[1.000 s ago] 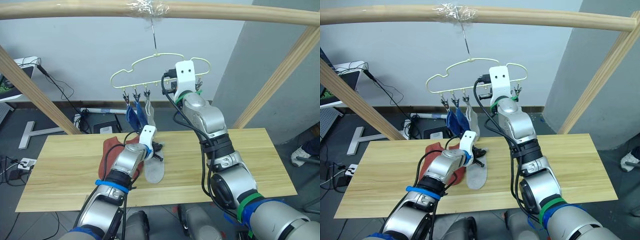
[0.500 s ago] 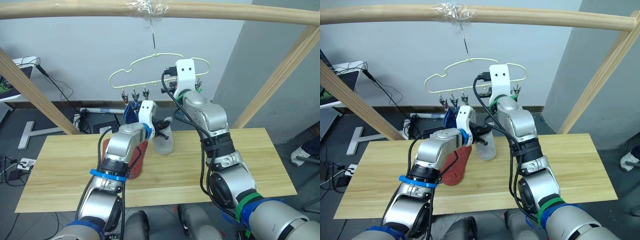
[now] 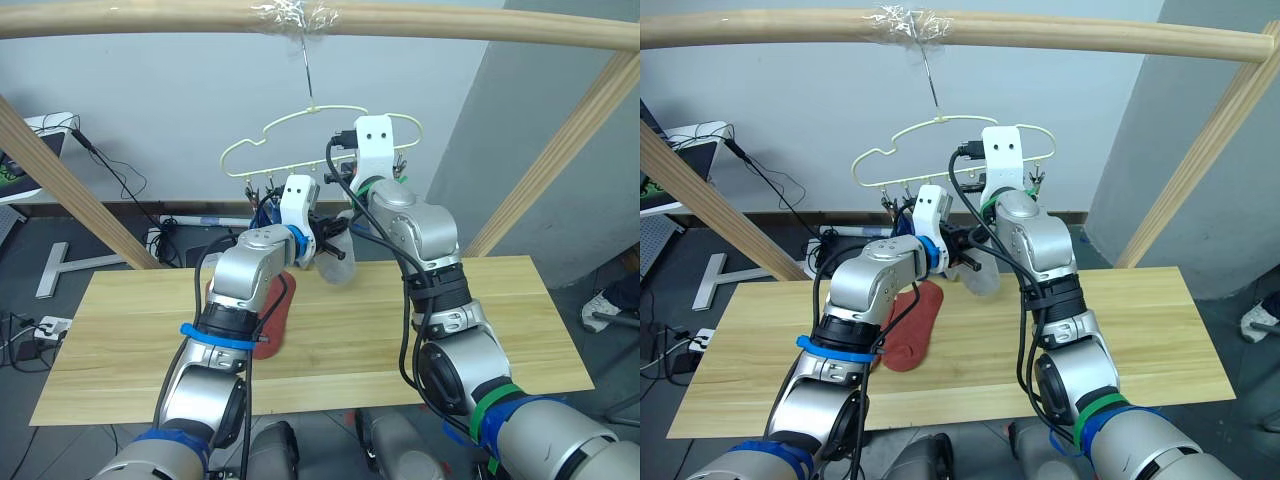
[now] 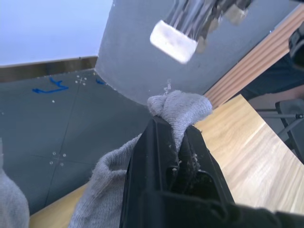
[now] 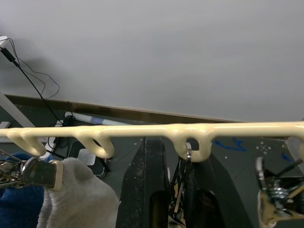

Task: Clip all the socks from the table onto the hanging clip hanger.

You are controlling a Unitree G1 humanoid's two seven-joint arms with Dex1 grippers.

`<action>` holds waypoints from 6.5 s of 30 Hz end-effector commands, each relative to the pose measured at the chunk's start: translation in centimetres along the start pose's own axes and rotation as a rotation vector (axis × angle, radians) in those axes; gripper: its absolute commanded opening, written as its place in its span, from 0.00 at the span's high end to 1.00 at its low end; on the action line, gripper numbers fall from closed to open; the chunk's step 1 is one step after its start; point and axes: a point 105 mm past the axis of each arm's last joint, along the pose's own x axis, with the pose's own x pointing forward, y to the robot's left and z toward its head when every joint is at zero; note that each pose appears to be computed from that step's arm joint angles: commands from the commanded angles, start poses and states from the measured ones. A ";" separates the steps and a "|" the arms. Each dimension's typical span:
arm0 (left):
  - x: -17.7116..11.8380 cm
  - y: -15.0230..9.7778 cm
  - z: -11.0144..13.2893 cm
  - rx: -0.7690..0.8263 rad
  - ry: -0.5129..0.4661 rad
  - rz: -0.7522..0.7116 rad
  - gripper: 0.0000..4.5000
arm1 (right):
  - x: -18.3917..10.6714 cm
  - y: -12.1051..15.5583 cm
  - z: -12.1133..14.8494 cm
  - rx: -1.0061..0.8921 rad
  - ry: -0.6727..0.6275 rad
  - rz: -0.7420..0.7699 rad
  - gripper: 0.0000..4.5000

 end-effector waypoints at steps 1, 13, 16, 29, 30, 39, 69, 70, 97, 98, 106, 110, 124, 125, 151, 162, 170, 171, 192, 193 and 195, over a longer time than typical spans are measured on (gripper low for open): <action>0.0 0.0 2.5 0.023 -0.087 0.008 1.00 | -0.7 1.1 2.7 0.016 -0.082 0.034 1.00; 0.6 0.2 3.5 0.021 -0.125 0.021 1.00 | -0.8 1.1 2.5 0.024 -0.066 0.038 1.00; 0.8 0.0 3.7 0.015 -0.131 0.019 1.00 | -0.8 1.2 2.5 0.027 -0.064 0.037 1.00; 1.9 -1.1 3.2 0.003 -0.122 -0.003 1.00 | -0.7 1.1 2.4 0.036 -0.056 0.031 1.00; 1.9 -1.1 3.2 0.002 -0.123 -0.002 1.00 | -0.7 1.1 2.4 0.036 -0.056 0.030 1.00; 2.4 -1.5 4.1 -0.022 -0.155 -0.002 1.00 | -0.8 1.1 2.3 0.043 -0.051 0.027 1.00; 2.5 -1.2 4.6 -0.063 -0.177 -0.003 0.88 | -0.8 1.1 1.9 0.048 -0.030 0.032 0.54; 2.4 -1.2 4.4 -0.066 -0.170 -0.006 0.85 | -0.8 1.1 1.9 0.047 -0.029 0.033 0.54; -7.6 -1.6 3.4 0.059 -0.189 -0.116 0.01 | -4.9 -0.5 -0.3 -0.051 -0.037 0.093 0.54; -8.0 -1.5 3.4 0.067 -0.190 -0.120 0.01 | -5.0 -0.5 -0.3 -0.050 -0.041 0.091 0.54; -12.1 0.3 4.5 0.119 -0.178 -0.111 0.01 | -6.2 -1.1 -0.3 -0.074 -0.085 0.050 0.54; -13.2 0.2 5.6 0.148 -0.184 -0.147 0.01 | -6.4 -1.6 -0.2 -0.078 -0.110 0.012 0.54; -15.8 0.5 8.3 0.240 -0.175 -0.240 0.01 | -6.2 -1.5 -0.8 -0.066 -0.116 -0.016 0.54; -15.9 0.5 8.3 0.245 -0.172 -0.242 0.01 | -6.1 -1.5 -0.8 -0.064 -0.115 -0.019 0.54; -17.6 0.8 8.4 0.368 -0.206 -0.255 0.01 | -5.1 -1.8 -0.6 -0.020 -0.111 -0.080 0.54; -18.3 0.5 7.2 0.418 -0.250 -0.257 0.01 | -4.4 -1.9 -0.7 -0.002 -0.103 -0.078 0.54; -17.7 -1.0 6.2 0.441 -0.275 -0.229 0.01 | -4.2 -2.0 -0.6 0.002 -0.103 -0.083 0.54; -17.7 -1.1 6.1 0.439 -0.277 -0.230 0.01 | -4.1 -2.0 -0.6 0.001 -0.105 -0.083 0.54; -18.0 -1.8 6.2 0.392 -0.319 -0.214 0.01 | -2.8 -2.0 0.6 -0.015 -0.132 -0.089 0.54; -18.0 -1.8 6.3 0.391 -0.320 -0.212 0.01 | -2.7 -2.1 0.6 -0.018 -0.132 -0.094 0.54; -18.1 -1.8 6.3 0.389 -0.319 -0.208 0.01 | -2.5 -2.2 0.6 -0.020 -0.132 -0.101 0.54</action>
